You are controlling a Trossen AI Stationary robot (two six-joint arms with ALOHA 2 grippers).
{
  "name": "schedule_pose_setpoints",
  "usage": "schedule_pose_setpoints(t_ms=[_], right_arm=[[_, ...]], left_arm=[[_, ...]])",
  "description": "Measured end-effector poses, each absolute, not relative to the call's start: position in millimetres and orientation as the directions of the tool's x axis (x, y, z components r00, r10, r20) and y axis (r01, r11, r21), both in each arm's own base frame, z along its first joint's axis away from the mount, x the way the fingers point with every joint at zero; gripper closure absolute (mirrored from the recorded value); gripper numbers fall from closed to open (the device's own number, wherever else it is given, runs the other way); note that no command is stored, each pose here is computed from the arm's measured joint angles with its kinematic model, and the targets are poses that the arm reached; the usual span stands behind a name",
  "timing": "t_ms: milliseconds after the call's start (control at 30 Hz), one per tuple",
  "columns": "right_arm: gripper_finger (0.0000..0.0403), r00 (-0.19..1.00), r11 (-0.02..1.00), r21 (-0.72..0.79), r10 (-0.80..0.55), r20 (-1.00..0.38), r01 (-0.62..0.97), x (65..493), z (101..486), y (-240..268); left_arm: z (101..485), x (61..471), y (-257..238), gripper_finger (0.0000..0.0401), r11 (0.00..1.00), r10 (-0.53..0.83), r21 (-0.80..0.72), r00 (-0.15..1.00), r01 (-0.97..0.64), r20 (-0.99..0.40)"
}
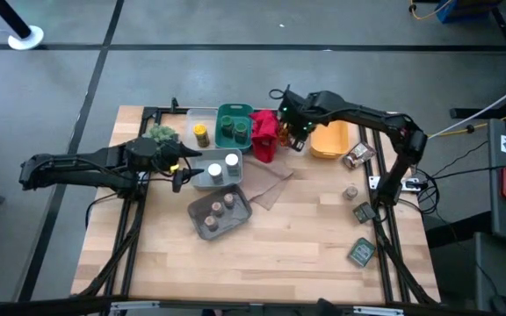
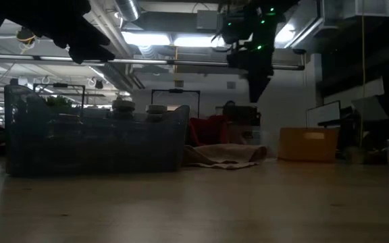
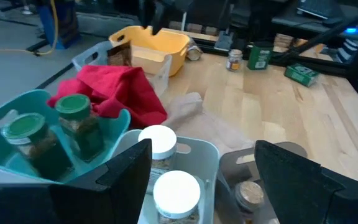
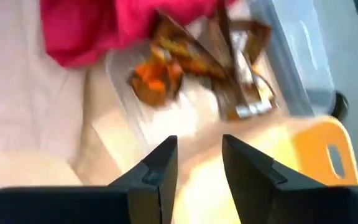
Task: Sort spices by type
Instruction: Put the orange seasoning pack into the right transparent bin
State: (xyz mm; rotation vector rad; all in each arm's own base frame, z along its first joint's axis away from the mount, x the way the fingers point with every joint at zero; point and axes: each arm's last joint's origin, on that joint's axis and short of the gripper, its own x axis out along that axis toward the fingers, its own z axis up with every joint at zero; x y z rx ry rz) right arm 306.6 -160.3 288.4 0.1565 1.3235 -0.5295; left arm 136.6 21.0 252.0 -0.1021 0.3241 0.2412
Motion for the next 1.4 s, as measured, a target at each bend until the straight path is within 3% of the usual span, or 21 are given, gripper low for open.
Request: schedule_pose_setpoints(t_ms=[267, 567, 733, 967, 1067, 1400], right_arm=[[0.0276, 0.142, 0.826, -0.147, -0.264, -0.954, 0.543, 253, 303, -167], [0.0276, 0.005, 0.693, -0.124, -0.181, -0.983, 0.711, 196, 270, -148], [0.0276, -0.057, 0.678, -0.120, -0.115, -0.992, 0.725, 189, 256, -137], [0.0276, -0.110, 0.688, -0.163, -0.121, -0.987, 0.707, 189, 257, -123], [0.0276, -0.189, 0.650, -0.233, -0.138, -0.972, 0.723, 182, 260, -114], [0.0276, -0.211, 0.479, -0.252, -0.140, -0.967, 0.841, 157, 231, -93]], left_arm=[[258, 128, 20, 0.0132, 0.971, 0.222, -0.022, 0.934, -0.237, -0.279], [263, 119, 19, 0.0132, 0.972, 0.228, -0.010, 0.945, -0.237, -0.234], [263, 119, 19, 0.0132, 0.972, 0.228, -0.001, 0.945, -0.234, -0.233], [263, 119, 19, 0.0132, 0.971, 0.228, -0.012, 0.946, -0.237, -0.232], [262, 119, 19, 0.0132, 0.971, 0.227, -0.016, 0.943, -0.238, -0.242], [261, 119, 19, 0.0132, 0.971, 0.227, -0.017, 0.939, -0.239, -0.258]])
